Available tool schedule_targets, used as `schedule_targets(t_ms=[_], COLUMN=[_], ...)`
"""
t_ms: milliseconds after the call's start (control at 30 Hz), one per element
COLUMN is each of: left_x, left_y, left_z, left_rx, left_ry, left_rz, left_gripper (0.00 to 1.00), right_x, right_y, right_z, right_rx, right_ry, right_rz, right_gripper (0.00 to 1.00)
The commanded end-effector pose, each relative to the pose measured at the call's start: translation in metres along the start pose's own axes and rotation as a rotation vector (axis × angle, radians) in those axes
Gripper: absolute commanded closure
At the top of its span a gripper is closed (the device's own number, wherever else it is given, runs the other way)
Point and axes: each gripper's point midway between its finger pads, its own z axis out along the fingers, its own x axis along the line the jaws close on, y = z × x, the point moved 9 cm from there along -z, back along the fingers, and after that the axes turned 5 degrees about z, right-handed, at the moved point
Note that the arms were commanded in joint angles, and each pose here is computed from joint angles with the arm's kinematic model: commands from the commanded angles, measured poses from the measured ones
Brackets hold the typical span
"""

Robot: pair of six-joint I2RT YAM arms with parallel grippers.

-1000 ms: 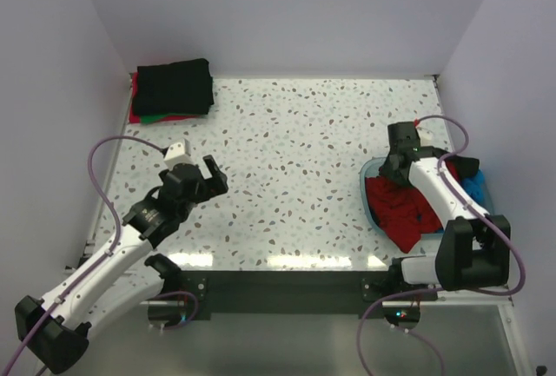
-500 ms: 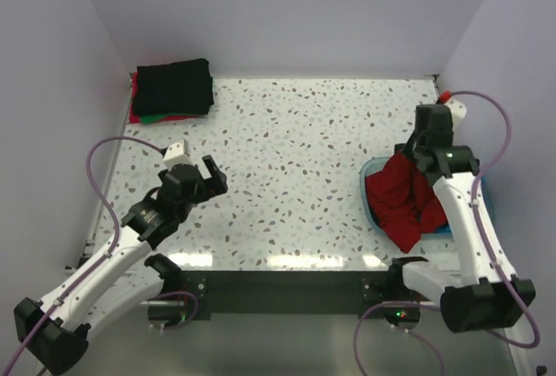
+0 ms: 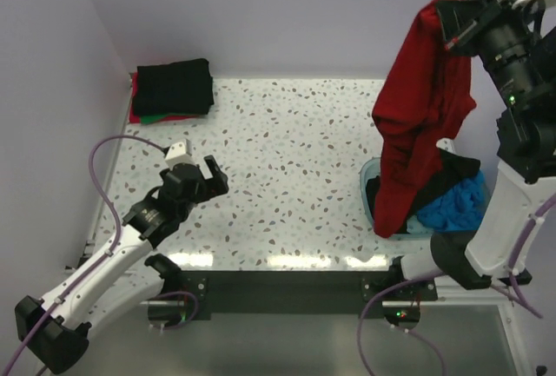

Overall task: Fold and stack the t-shirts
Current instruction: Move the tshirt to the center of the board

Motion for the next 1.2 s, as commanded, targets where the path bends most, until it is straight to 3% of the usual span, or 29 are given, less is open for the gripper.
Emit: schedule_targets(t_ms=[0, 267, 400, 633, 667, 833, 1000, 1067, 1167], left_x=[-0.009, -0.002, 0.002, 0.013, 0.015, 0.018, 0.020, 0.020, 0.017], left_y=[0.017, 0.015, 0.014, 0.014, 0.013, 0.013, 0.015, 0.013, 0.008], left_z=[-0.004, -0.009, -0.015, -0.030, -0.032, -0.039, -0.040, -0.037, -0.027], left_rx=[-0.048, -0.013, 0.003, 0.015, 0.014, -0.003, -0.013, -0.010, 0.014], left_ry=[-0.029, 0.052, 0.089, 0.164, 0.171, 0.164, 0.166, 0.181, 0.203], left_rz=[-0.016, -0.059, -0.098, -0.156, -0.161, -0.180, -0.166, -0.164, -0.173], left_gripper=[0.00, 0.00, 0.00, 0.00, 0.00, 0.00, 0.00, 0.00, 0.00], right_x=[0.038, 0.150, 0.182, 0.206, 0.201, 0.122, -0.033, -0.084, -0.114], right_y=[-0.014, -0.097, -0.137, -0.154, -0.161, -0.206, -0.281, -0.302, -0.319], right_z=[0.042, 0.080, 0.099, 0.100, 0.103, 0.099, 0.093, 0.094, 0.103], right_rx=[0.172, 0.328, 0.371, 0.351, 0.363, 0.439, 0.648, 0.674, 0.760], right_ry=[0.440, 0.795, 0.847, 0.879, 0.847, 0.351, 0.036, -0.088, -0.187], right_rz=[0.063, 0.117, 0.141, 0.183, 0.155, 0.045, 0.116, 0.097, -0.004], right_gripper=[1.00, 1.00, 1.00, 1.00, 1.00, 1.00, 1.00, 0.95, 0.74])
